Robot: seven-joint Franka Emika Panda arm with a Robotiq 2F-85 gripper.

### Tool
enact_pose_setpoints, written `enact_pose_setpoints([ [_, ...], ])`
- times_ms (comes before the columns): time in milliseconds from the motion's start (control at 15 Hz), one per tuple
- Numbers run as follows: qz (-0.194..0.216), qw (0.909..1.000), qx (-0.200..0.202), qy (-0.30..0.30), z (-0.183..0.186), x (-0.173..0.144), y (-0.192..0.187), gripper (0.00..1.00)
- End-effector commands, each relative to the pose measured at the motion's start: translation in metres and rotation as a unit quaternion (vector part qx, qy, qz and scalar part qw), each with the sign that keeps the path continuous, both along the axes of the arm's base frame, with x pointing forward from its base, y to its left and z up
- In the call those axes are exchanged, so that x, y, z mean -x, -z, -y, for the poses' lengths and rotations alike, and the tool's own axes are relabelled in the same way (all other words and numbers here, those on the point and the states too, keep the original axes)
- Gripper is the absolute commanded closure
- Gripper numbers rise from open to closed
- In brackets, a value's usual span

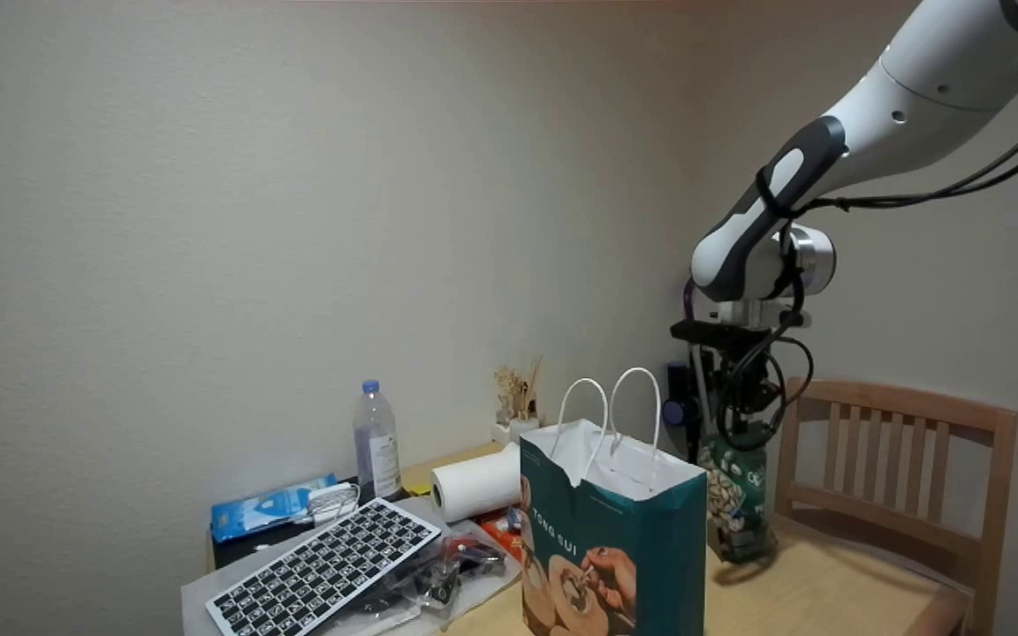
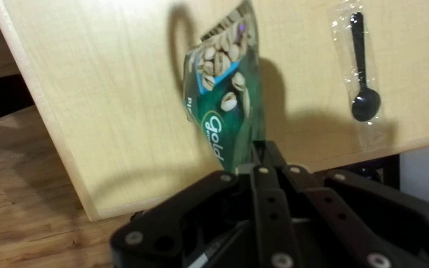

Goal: Put the green packet in the bag

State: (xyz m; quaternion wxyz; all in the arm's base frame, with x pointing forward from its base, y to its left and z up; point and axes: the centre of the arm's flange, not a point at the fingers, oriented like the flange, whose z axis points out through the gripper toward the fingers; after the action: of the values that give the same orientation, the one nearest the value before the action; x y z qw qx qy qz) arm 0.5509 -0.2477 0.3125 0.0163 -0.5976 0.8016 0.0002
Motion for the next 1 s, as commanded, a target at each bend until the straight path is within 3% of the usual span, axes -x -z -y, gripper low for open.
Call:
enact_pose_setpoints([
  [0, 0.064, 0.9975, 0.025, -0.019, -0.025, 0.017, -0.063, 1.00],
  [400, 0.110, 0.9928, 0.026, -0.039, -0.053, 0.038, -0.107, 1.00],
  [600, 0.103, 0.9937, 0.020, -0.039, -0.055, 0.044, -0.096, 1.00],
  [867, 0.060, 0.9971, 0.007, -0.047, -0.060, 0.048, -0.066, 1.00],
  [933, 0.067, 0.9970, 0.003, -0.038, -0.056, 0.041, -0.072, 0.99],
])
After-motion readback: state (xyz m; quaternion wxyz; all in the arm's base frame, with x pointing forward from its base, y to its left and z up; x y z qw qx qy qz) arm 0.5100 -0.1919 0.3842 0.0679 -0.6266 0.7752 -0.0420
